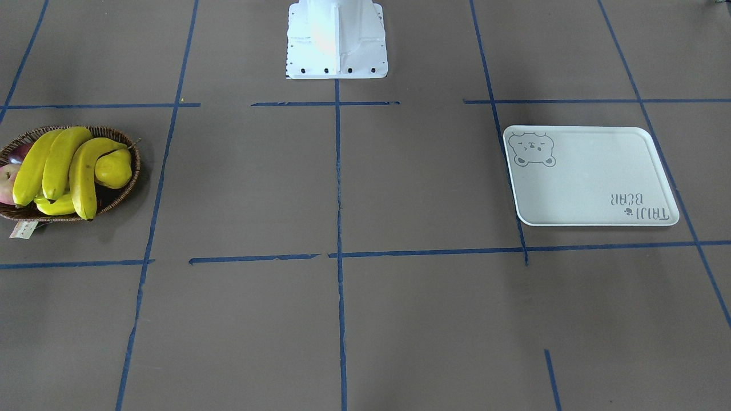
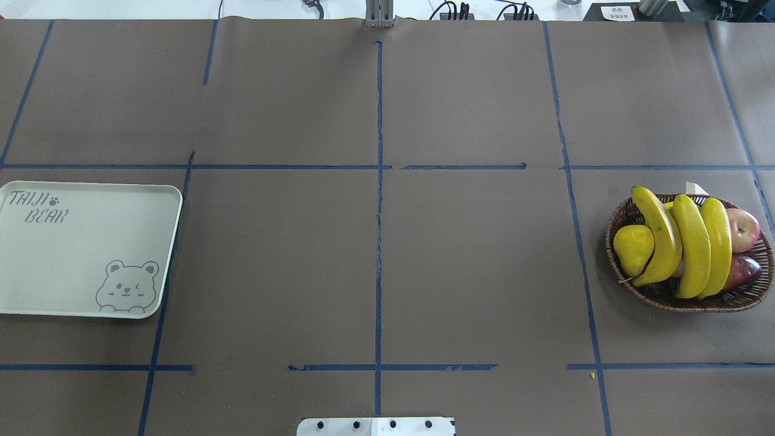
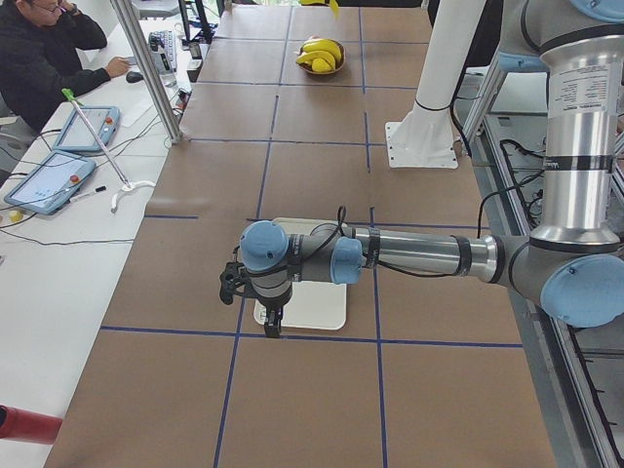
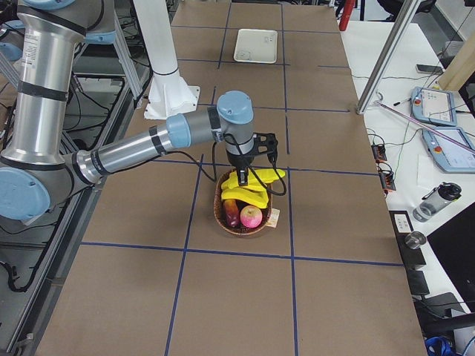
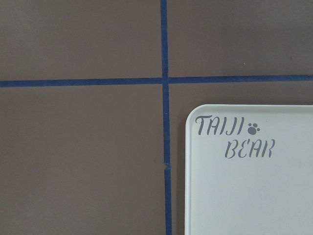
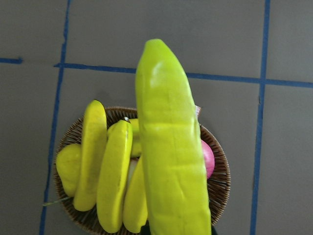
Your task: Transfer all bananas from basket to plate
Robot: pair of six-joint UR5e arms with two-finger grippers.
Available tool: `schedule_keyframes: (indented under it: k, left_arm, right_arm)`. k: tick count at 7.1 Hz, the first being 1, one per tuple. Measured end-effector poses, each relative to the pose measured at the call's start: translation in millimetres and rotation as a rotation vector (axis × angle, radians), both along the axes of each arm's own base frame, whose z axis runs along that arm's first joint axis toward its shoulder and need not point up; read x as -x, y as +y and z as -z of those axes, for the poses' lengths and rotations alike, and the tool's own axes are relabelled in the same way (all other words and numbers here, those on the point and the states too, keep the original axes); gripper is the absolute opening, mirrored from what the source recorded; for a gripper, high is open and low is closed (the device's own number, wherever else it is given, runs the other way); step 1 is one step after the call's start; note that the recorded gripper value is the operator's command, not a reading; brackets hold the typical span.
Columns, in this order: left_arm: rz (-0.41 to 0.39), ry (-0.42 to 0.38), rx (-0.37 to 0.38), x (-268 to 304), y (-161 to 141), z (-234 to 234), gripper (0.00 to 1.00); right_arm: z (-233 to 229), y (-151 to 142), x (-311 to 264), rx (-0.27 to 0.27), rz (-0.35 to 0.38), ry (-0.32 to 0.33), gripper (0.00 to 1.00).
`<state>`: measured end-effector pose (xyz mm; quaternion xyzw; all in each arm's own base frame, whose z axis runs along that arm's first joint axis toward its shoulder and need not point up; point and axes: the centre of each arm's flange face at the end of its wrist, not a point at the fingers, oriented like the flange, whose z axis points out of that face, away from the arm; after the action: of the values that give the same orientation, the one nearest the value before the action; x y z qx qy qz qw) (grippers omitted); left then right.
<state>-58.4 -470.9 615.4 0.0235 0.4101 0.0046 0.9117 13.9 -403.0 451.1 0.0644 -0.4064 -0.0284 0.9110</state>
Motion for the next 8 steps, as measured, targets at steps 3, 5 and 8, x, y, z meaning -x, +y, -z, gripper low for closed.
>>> schedule_keyframes:
  k: [3, 5, 8]
  left_arm:
    - [0.132, 0.045, 0.005, -26.4, -14.6, 86.0, 1.00]
    - [0.195, 0.132, 0.038, -106.0, -40.4, 149.9, 1.00]
    - [0.211, 0.332, 0.153, -254.6, -51.9, 251.8, 0.99]
  right_arm:
    - [91.0, -58.4, 76.1, 0.042, 0.058, -0.190, 0.01]
    - [162.1, -71.3, 151.3, 0.104, 0.054, -0.256, 0.00]
    - [229.6, -48.3, 259.5, 0.147, -0.022, -0.320, 0.01]
